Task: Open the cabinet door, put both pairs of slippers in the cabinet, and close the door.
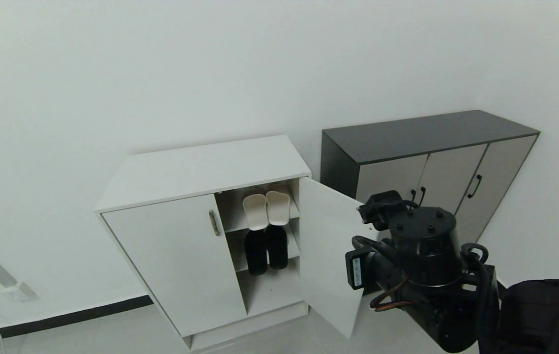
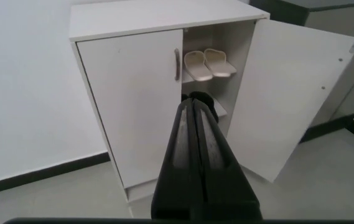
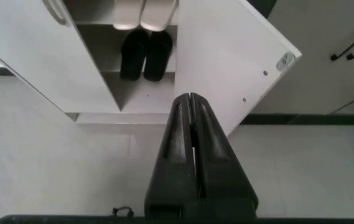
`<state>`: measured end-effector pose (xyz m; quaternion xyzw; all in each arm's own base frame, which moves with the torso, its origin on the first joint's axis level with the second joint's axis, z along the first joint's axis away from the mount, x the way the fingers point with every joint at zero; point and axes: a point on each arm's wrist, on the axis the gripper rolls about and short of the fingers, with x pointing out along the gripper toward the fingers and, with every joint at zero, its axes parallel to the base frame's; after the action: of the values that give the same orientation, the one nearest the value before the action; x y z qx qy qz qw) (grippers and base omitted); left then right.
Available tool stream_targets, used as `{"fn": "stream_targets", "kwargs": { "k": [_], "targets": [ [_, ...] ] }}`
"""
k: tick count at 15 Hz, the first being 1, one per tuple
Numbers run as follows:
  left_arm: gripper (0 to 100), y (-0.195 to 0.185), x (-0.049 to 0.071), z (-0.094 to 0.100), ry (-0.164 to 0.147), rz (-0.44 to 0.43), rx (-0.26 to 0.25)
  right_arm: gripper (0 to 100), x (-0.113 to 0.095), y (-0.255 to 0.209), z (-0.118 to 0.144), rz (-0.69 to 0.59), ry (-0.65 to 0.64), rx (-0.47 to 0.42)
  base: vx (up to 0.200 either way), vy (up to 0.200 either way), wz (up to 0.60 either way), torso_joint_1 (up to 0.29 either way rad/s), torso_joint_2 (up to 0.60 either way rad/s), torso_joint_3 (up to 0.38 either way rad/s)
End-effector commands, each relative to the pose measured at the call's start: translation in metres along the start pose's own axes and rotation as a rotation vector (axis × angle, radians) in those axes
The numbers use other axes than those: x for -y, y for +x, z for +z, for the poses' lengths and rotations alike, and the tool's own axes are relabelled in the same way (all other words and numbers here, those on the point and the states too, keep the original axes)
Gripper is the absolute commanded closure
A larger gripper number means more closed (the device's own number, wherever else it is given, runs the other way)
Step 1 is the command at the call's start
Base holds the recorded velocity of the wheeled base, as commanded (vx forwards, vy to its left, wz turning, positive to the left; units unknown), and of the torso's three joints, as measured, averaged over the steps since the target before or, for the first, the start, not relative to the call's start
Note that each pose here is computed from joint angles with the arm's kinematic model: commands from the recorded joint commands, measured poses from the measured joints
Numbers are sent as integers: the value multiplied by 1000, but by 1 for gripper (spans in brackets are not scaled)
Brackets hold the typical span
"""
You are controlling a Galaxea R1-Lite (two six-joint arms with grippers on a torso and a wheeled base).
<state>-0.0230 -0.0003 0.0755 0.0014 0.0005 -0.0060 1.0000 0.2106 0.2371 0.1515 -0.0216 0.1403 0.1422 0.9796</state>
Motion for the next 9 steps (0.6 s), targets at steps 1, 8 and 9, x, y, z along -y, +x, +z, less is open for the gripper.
{"fn": "stream_targets", "kwargs": {
  "k": [1,8,9],
  "targets": [
    [100,0,0,0,0,1,0,100,12,32,6,-69,26,11,0,0,0,0,0,0],
    [100,0,0,0,-1,1,-2,100,78,131,30,-176,84,2,0,0,0,0,0,0],
    [100,0,0,0,-1,3,0,100,88,147,28,-177,94,-7,0,0,0,0,0,0]
  ]
}}
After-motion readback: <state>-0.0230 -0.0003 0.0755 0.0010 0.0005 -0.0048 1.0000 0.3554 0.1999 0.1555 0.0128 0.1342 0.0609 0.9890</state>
